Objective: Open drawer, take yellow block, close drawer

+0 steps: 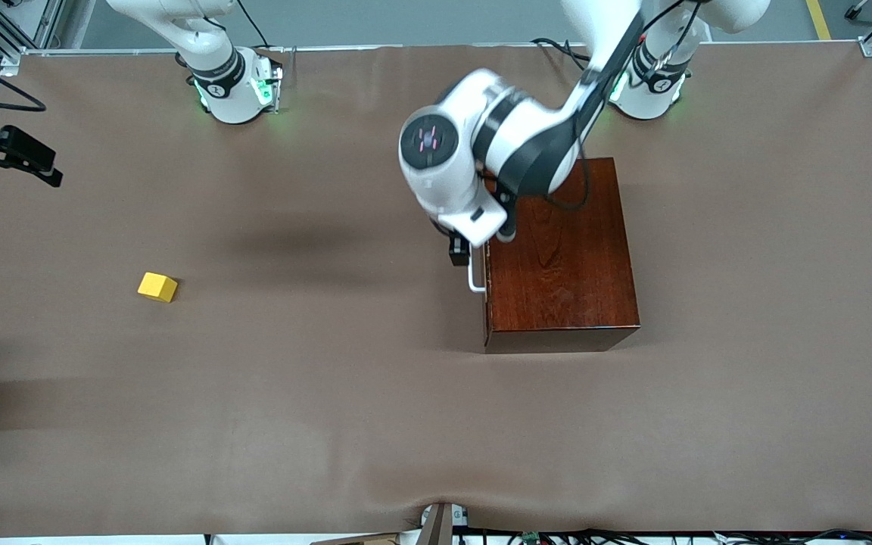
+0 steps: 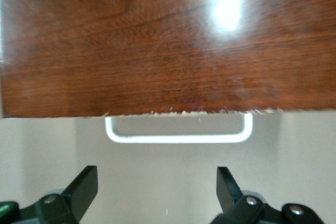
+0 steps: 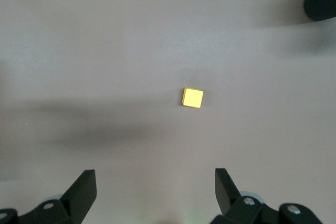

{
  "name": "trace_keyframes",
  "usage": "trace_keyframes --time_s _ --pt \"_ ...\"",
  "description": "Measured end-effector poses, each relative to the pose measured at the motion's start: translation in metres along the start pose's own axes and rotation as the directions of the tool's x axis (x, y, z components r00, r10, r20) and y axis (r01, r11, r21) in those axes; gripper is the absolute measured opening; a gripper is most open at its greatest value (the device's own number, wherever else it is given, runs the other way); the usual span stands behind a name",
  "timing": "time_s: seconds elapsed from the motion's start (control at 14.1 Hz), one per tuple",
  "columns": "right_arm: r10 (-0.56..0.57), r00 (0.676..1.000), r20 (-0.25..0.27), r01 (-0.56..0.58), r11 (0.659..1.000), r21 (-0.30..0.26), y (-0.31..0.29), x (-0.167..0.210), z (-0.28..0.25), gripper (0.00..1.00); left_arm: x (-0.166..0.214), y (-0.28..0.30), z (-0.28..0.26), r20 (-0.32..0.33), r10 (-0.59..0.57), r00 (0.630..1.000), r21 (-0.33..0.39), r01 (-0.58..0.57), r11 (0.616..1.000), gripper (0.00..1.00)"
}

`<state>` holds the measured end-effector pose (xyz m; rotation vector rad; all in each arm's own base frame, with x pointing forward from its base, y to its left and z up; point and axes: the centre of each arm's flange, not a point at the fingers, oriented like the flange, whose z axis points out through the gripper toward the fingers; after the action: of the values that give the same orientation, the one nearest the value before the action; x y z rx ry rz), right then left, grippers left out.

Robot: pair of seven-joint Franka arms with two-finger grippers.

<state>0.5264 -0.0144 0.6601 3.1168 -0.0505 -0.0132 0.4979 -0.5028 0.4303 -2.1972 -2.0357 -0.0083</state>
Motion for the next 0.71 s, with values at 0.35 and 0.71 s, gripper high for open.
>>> trace_keyframes --time_s 0.35,0.71 --pt "0.001 1.0 -0.01 -0.001 1.0 -0.002 0.001 0.0 -0.005 1.0 0.084 0.026 -0.071 0.049 0.168 0.985 -0.069 -0.165 0.984 1.0" --pt "0.002 1.0 -0.009 -0.002 1.0 -0.002 0.001 0.0 -0.004 1.0 0.208 0.061 -0.094 0.055 0.272 0.961 -0.025 -0.271 0.962 1.0"
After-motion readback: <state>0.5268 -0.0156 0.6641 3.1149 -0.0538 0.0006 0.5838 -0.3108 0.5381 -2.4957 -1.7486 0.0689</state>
